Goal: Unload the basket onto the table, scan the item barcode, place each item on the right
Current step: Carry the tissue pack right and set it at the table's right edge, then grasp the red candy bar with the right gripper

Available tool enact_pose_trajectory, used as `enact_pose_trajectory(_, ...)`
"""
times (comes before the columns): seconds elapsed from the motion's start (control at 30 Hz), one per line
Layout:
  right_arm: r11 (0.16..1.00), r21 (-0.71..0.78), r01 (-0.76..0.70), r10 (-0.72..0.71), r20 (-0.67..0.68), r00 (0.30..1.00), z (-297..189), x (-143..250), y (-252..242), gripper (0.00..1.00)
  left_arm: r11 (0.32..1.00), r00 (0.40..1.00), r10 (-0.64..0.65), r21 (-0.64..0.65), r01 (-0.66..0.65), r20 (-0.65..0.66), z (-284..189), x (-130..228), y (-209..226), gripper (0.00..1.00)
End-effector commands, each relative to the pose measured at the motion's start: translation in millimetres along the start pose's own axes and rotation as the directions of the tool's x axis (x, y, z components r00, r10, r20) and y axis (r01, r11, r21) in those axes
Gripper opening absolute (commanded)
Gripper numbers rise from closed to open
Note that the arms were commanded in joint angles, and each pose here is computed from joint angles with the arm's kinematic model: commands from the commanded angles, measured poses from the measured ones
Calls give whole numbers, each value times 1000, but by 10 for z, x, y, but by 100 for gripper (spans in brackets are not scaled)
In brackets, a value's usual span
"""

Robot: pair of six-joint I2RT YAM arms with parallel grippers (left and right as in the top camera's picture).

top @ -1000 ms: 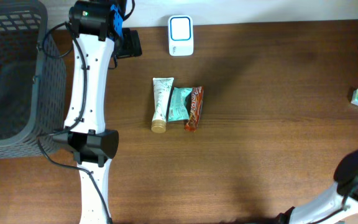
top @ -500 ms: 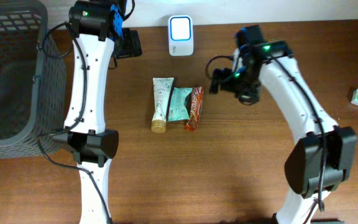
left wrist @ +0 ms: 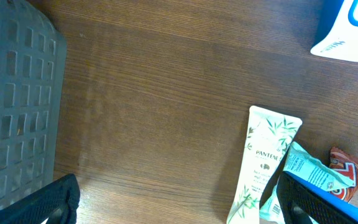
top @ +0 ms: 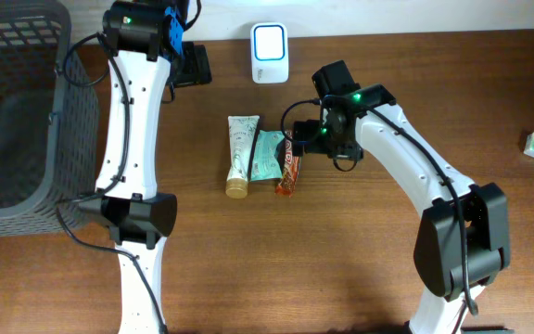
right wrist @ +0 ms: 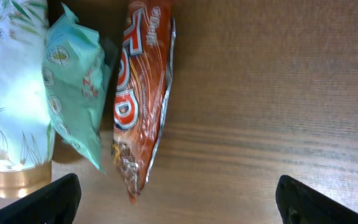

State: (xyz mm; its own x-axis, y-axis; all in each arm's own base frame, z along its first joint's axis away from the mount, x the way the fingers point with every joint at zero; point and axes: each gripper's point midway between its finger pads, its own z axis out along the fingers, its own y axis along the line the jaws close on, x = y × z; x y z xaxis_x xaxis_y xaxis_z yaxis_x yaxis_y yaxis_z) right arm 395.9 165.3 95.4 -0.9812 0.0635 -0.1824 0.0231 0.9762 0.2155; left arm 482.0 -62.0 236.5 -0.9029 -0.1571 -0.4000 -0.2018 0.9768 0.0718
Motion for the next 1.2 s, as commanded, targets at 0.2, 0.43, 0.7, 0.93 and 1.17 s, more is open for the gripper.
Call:
enact_pose_trajectory(0.2, 995, -36, -91, 94, 73, 993, 197, -98, 25, 91, 1000, 1000, 17, -7, -17, 8, -35, -2, 9, 99)
enact_pose_trajectory(0.43, 974, -137, -180, 194, 95, 976, 607, 1, 41, 85, 1000, 1000, 17, -7, -17, 8, -35, -2, 9, 99)
enact_pose_trajectory(0.7, 966, -190, -175, 193, 81, 978, 877, 70, 140, 79, 1000, 1000, 17, -7, -17, 8, -35, -2, 9, 99)
enact_pose_trajectory(0.93, 961, -228, -159, 175, 55, 983, 1063, 106, 245, 48, 1000, 1000, 17, -7, -17, 8, -35, -2, 9, 99)
enact_pose_trajectory(1.17, 915, -348, -203, 220, 12, 975, 871, -36, 157, 4, 1000, 1000, 17, -7, -17, 8, -35, -1, 9, 99)
